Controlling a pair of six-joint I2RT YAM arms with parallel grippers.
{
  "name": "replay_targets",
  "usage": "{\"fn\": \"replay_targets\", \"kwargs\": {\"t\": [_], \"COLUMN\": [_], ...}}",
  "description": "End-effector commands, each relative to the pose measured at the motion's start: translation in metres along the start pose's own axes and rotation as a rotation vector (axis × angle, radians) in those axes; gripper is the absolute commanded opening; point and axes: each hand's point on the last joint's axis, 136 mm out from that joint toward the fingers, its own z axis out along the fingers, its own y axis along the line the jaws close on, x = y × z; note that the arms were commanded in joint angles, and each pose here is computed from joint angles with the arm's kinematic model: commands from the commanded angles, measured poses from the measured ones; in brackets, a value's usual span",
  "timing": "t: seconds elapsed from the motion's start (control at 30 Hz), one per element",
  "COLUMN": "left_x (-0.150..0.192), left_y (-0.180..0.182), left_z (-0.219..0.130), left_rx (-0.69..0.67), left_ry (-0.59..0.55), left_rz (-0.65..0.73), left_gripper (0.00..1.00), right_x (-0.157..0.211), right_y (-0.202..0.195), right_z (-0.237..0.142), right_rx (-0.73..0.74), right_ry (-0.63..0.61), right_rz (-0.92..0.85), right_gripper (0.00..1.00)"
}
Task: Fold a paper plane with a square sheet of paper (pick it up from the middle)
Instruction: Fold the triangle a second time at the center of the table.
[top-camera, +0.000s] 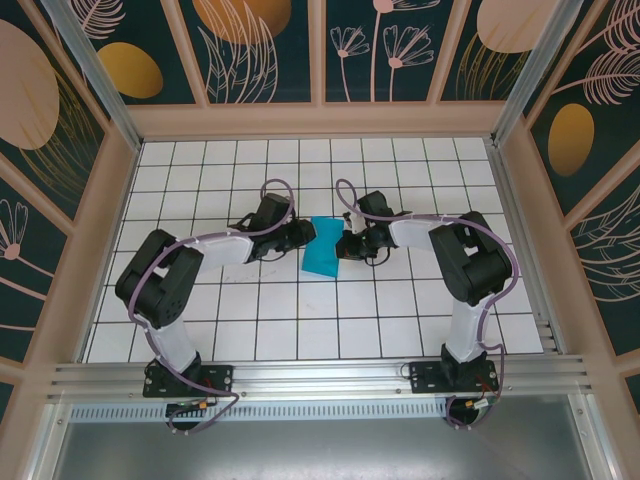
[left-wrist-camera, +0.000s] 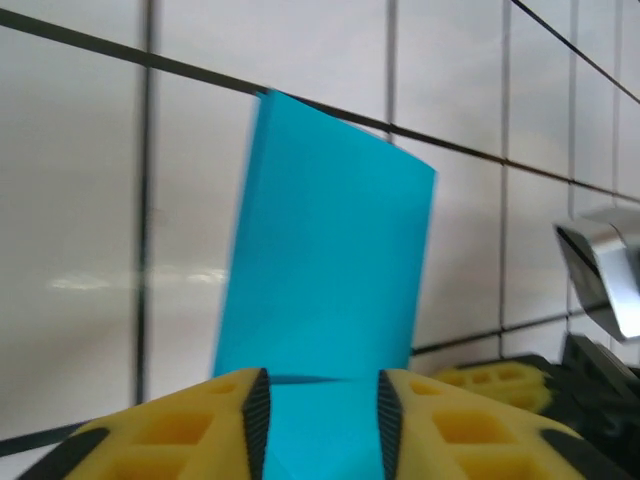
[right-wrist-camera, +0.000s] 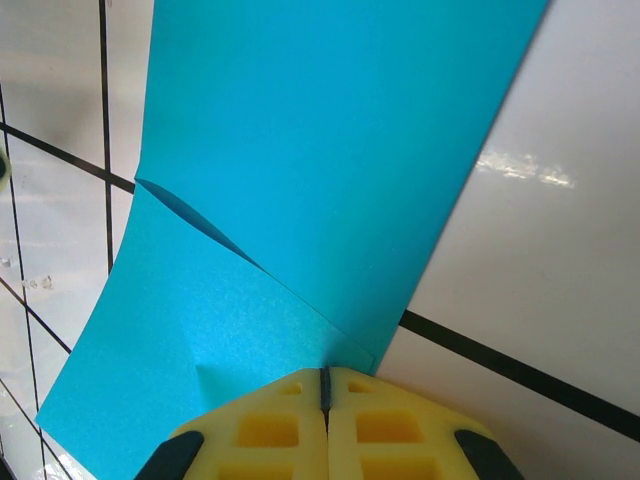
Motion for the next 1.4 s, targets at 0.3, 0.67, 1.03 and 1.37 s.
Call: {"fn": "replay_targets", "kwargs": {"t": [0.3, 0.67, 1.03, 1.37], "left_x": [0.041, 0.062, 0.082, 0.083], "left_y": [-0.008, 0.032, 0.068, 0.069], "left_z": [0.031, 0.036, 0.036, 0.036], "left_rx": [0.061, -0.086, -0.2, -0.205], "left_ry": [0.155, 0.198, 0.227, 0.232], "left_rz": [-0.002, -0.032, -0.091, -0.096], "left_gripper": [0.15, 0.11, 0.1, 0.1], "right_x": [0.052, 0.018, 0.006, 0.027], "right_y": [-0.07, -0.029, 0.04, 0.058], "right_z": [0.018, 0.001, -0.039, -0.016], "right_rx": [0.254, 0.128, -0.095, -0.075], "right_ry": [0.138, 0.053, -0.094, -0.016], "right_rz": [0.099, 0.061, -0.066, -0.103], "right_gripper": [0.07, 0.08, 0.14, 0.1]}}
